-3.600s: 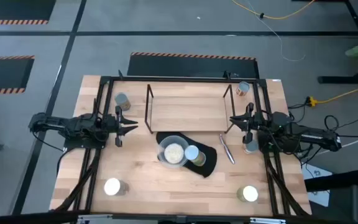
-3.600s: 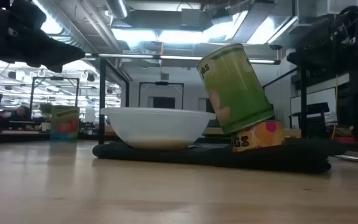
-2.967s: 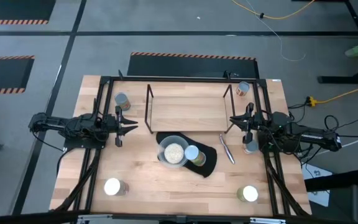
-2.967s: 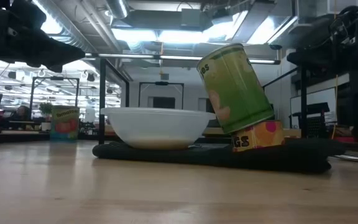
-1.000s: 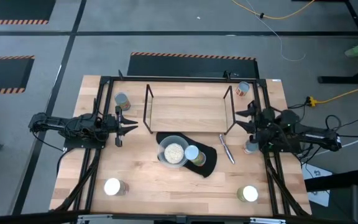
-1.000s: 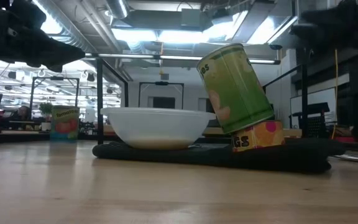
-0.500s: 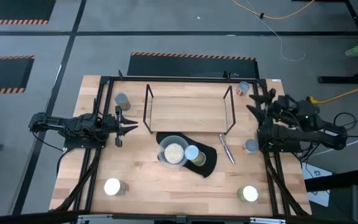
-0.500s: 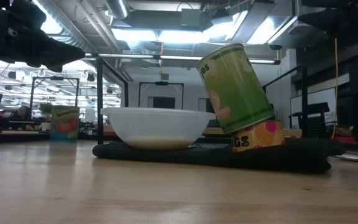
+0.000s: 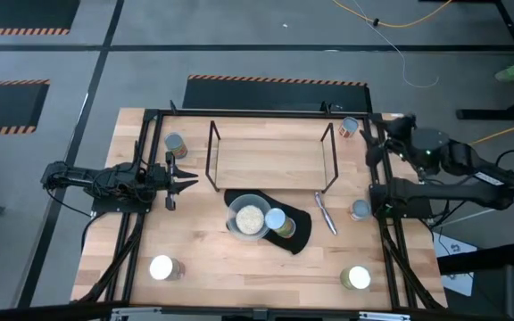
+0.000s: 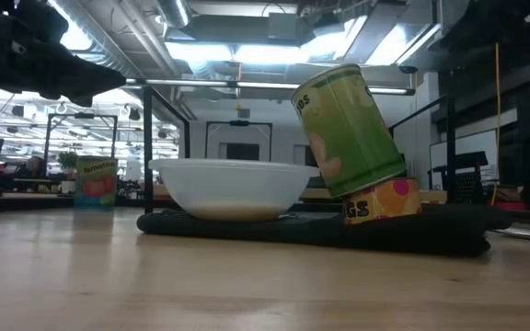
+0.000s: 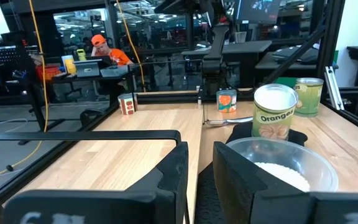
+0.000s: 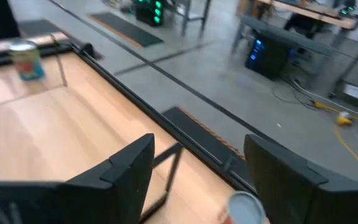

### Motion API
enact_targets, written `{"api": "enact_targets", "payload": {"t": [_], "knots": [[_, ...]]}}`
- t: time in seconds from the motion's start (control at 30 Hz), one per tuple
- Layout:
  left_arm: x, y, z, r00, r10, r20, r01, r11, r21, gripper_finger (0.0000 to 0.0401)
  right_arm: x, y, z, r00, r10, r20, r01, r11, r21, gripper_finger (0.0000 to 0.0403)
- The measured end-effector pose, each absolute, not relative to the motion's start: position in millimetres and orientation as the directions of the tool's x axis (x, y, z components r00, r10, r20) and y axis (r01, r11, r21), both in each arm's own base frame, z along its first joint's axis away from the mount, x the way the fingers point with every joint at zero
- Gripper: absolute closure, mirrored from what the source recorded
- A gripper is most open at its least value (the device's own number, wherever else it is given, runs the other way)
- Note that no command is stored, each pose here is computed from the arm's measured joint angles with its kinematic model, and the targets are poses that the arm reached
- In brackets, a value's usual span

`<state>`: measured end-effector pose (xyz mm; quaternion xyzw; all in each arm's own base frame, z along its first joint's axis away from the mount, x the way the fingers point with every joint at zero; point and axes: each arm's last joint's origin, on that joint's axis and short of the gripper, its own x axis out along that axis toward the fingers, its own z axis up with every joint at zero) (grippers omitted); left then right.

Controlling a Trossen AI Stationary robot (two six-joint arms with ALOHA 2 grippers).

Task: Pick and place cans onto a shelf
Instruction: Put the canned diced tomatoes on the shelf

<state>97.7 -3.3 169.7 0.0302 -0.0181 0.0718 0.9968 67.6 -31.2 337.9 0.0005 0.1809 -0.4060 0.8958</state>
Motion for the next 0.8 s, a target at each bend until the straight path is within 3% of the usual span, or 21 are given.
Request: {"api": "enact_targets", "payload": {"t": [0.33,0.53,0.8], "knots": [[98,-3,170,0.989,0.142,0.04,-0.145,0.984,0.106,0.0332,89,-54,343,0.479,-0.753,-0.451,0.744,0.621,-0.246,0.0151],[98,-3,170,0.989,0.143,0.04,-0.146,0.983,0.107,0.0332,100,-83,330,0.298,-0.78,-0.551,0.76,0.543,-0.358,0.0151],[98,-3,170,0.989,0.143,0.04,-0.146,0.984,0.107,0.0332,108,-135,303,0.196,-0.647,-0.737,0.71,0.612,-0.348,0.0151]]}}
